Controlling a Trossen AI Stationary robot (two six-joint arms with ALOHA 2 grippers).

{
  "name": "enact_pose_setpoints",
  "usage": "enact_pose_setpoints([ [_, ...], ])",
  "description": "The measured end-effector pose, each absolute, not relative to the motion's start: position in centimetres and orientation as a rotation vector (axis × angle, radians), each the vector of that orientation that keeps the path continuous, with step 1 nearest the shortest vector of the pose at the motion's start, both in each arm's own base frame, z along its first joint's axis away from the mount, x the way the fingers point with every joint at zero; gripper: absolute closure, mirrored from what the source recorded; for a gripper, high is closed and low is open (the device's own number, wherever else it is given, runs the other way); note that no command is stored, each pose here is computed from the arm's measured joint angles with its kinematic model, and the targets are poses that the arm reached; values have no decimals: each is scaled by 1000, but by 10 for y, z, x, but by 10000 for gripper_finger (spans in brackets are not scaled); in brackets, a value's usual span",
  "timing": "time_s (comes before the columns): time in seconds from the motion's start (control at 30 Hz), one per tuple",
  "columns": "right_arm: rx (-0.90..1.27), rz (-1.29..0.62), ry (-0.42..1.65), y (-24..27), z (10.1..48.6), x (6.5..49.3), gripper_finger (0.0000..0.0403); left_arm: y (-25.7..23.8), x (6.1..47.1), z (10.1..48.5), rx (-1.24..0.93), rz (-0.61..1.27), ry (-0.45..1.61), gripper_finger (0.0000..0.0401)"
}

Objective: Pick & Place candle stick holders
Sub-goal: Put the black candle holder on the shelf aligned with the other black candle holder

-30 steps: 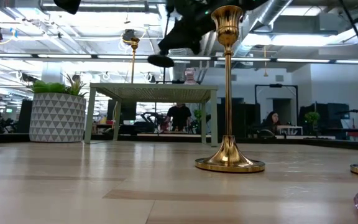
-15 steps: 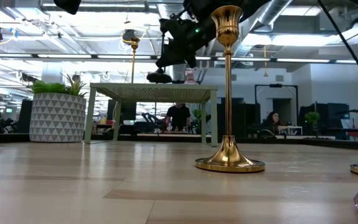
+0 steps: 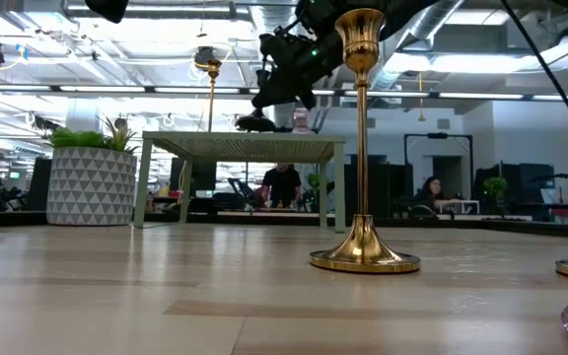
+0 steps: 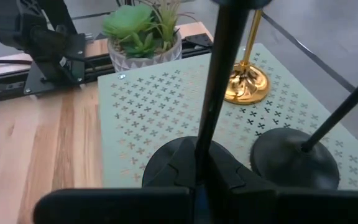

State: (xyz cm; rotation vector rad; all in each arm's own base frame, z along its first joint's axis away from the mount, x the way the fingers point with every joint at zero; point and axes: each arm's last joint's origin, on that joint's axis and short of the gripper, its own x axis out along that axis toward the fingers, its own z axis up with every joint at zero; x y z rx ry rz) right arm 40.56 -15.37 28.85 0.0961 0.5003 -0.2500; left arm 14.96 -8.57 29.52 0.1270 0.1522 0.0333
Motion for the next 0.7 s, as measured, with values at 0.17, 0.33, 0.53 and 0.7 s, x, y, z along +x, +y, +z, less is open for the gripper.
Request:
enact_pose_setpoints([
  [0.17,100,-249,518,-153,287,405,403,-86,150,295,127,33,152,387],
  [0.33,112,-251,538,-153,285,404,403,-86,150,295,127,33,152,387],
  [0.53,125,-253,539,-153,285,404,403,-86,150,295,127,33,152,387],
  [0.7,159,-262,546,-153,284,403,403,-86,150,295,127,33,152,387],
])
